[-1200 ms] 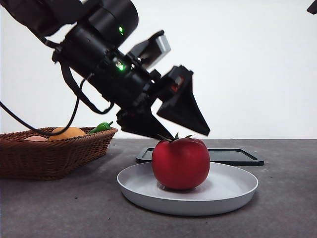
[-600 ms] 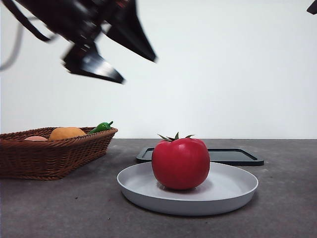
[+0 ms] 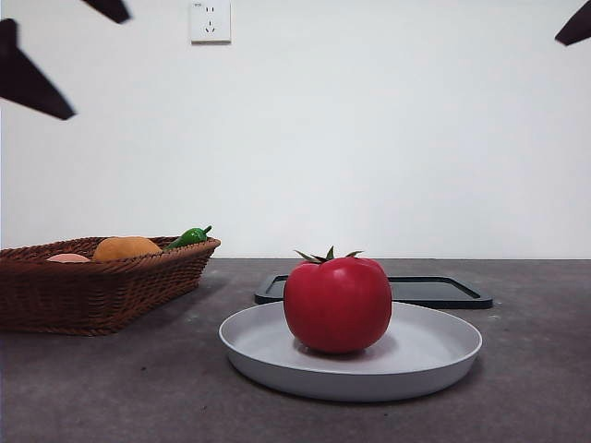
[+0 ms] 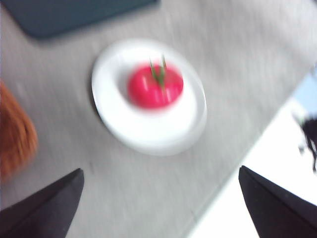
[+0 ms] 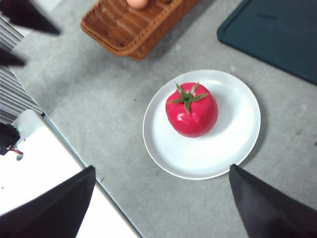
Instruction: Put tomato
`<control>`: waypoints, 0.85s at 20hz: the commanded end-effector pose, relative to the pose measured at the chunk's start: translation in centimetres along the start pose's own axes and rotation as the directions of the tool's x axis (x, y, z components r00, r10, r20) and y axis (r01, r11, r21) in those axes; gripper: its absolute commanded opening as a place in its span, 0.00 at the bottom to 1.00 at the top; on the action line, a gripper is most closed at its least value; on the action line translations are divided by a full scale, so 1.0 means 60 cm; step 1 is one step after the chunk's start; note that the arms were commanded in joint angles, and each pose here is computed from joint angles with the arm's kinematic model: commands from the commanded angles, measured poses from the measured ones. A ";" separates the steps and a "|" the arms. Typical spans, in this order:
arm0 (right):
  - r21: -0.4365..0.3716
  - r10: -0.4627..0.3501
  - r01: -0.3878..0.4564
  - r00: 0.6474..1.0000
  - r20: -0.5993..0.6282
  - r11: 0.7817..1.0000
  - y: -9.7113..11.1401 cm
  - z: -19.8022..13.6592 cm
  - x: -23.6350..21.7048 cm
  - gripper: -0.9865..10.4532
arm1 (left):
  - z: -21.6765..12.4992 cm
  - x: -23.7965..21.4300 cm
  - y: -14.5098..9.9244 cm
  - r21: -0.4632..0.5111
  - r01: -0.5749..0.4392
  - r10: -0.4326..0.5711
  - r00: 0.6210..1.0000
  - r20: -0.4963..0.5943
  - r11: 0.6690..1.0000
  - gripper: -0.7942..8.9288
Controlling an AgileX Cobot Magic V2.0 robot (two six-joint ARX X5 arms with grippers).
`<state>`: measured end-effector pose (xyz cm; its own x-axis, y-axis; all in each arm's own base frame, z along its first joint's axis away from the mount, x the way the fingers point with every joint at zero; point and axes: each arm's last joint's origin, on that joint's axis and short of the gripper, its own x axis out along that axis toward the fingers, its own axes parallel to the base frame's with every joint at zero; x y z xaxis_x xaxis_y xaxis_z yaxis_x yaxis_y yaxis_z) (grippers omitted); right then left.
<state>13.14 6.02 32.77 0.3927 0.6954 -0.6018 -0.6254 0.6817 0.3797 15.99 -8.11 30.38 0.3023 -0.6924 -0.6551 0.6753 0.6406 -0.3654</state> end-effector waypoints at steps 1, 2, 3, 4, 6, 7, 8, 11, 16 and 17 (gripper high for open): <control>-0.006 0.005 -0.005 1.000 -0.002 1.000 -0.001 0.011 0.005 0.46 | 0.000 -0.014 -0.011 0.033 0.020 -0.020 1.000 -0.004 0.999 0.59; 0.000 0.008 -0.008 1.000 -0.011 1.000 -0.004 0.012 0.008 0.46 | -0.003 -0.018 -0.014 0.035 0.020 -0.020 1.000 -0.001 0.999 0.59; 0.005 0.008 -0.008 1.000 -0.020 1.000 -0.006 0.013 0.012 0.46 | -0.004 -0.022 -0.017 0.042 0.019 -0.019 1.000 0.009 0.999 0.59; 0.010 0.009 -0.009 1.000 -0.028 1.000 -0.008 0.014 0.016 0.46 | -0.004 -0.025 -0.018 0.047 0.018 -0.018 1.000 0.018 0.999 0.59; 0.010 0.018 -0.018 0.999 -0.046 1.000 -0.009 0.017 0.025 0.46 | -0.005 -0.027 -0.020 0.051 0.017 -0.019 1.000 0.024 0.999 0.59; 0.005 0.026 -0.025 0.998 -0.054 1.000 -0.009 0.019 0.031 0.46 | -0.005 -0.027 -0.020 0.051 0.017 -0.019 1.000 0.024 0.999 0.59; -0.002 0.035 -0.035 0.998 -0.061 0.999 -0.009 0.022 0.038 0.46 | -0.005 -0.027 -0.020 0.051 0.017 -0.019 1.000 0.025 0.999 0.59; -0.038 0.048 -0.051 0.996 -0.078 0.998 -0.010 0.036 0.073 0.46 | -0.004 -0.028 -0.020 0.052 0.017 -0.018 0.999 0.027 0.998 0.59; -0.094 0.001 -0.011 0.994 -0.109 0.996 -0.018 0.057 0.149 0.47 | -0.004 -0.028 -0.020 0.053 0.017 -0.018 0.999 0.028 0.998 0.59; -0.100 -0.001 -0.010 0.994 -0.114 0.995 -0.020 0.059 0.162 0.47 | -0.004 -0.028 -0.020 0.053 0.017 -0.018 0.999 0.028 0.998 0.59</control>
<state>19.71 12.30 28.70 0.3107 0.6593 -0.6846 -0.6832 0.6557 0.3214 14.37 -7.49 31.03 0.2982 -0.7014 -0.6474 0.6953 0.6243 -0.3561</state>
